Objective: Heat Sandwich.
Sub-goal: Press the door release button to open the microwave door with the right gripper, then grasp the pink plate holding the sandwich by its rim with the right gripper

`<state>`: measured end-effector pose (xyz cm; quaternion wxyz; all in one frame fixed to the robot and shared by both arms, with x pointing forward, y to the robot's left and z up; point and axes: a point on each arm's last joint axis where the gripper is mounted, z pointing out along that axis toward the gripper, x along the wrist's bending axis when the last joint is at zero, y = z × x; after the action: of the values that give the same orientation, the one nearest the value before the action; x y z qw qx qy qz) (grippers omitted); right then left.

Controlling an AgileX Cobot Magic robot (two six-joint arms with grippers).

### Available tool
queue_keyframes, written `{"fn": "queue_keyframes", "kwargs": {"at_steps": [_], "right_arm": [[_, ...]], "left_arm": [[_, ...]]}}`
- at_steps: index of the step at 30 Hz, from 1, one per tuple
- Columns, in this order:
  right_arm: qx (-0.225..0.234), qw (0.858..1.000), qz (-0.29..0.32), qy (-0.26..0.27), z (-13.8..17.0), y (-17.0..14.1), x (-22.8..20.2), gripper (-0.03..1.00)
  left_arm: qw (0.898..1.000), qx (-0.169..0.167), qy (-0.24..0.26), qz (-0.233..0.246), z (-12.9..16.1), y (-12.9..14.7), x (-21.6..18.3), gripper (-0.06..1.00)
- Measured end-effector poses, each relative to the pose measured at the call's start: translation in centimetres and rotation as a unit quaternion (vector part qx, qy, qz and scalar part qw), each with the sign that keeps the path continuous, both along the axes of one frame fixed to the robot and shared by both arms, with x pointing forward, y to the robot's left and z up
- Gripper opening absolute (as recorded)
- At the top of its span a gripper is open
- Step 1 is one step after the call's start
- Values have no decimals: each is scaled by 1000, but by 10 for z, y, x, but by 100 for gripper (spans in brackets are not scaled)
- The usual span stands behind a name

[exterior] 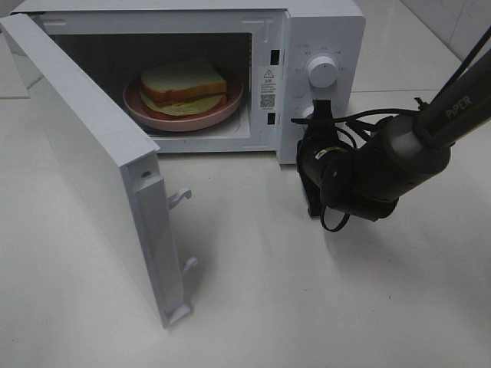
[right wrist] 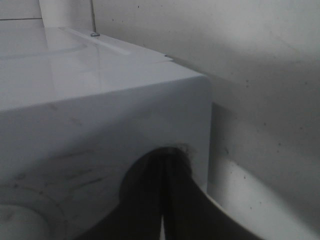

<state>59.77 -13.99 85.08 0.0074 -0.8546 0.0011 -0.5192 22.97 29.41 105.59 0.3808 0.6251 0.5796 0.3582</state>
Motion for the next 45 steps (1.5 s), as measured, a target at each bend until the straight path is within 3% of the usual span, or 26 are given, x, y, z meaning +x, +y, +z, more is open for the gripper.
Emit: {"fn": "queue_keyframes", "kwargs": {"at_steps": [8,23,32,41,45], "right_arm": [[2,1000,13,13,7,-2,-1,0],[-12,999,40,-17,27,0,-26,0],[-15,998,60,15,34,-5,-51,0],[-55,989,128,49,61,-10,-75,0],[-98,975,190,60,76,-9,-84,1]], "left_arm": [[1000,0,0,0,0,0,0,97],[1000,0,0,0,0,0,0,97],[1000,0,0,0,0,0,0,97],[1000,0,0,0,0,0,0,97],[1000,0,0,0,0,0,0,97]]}}
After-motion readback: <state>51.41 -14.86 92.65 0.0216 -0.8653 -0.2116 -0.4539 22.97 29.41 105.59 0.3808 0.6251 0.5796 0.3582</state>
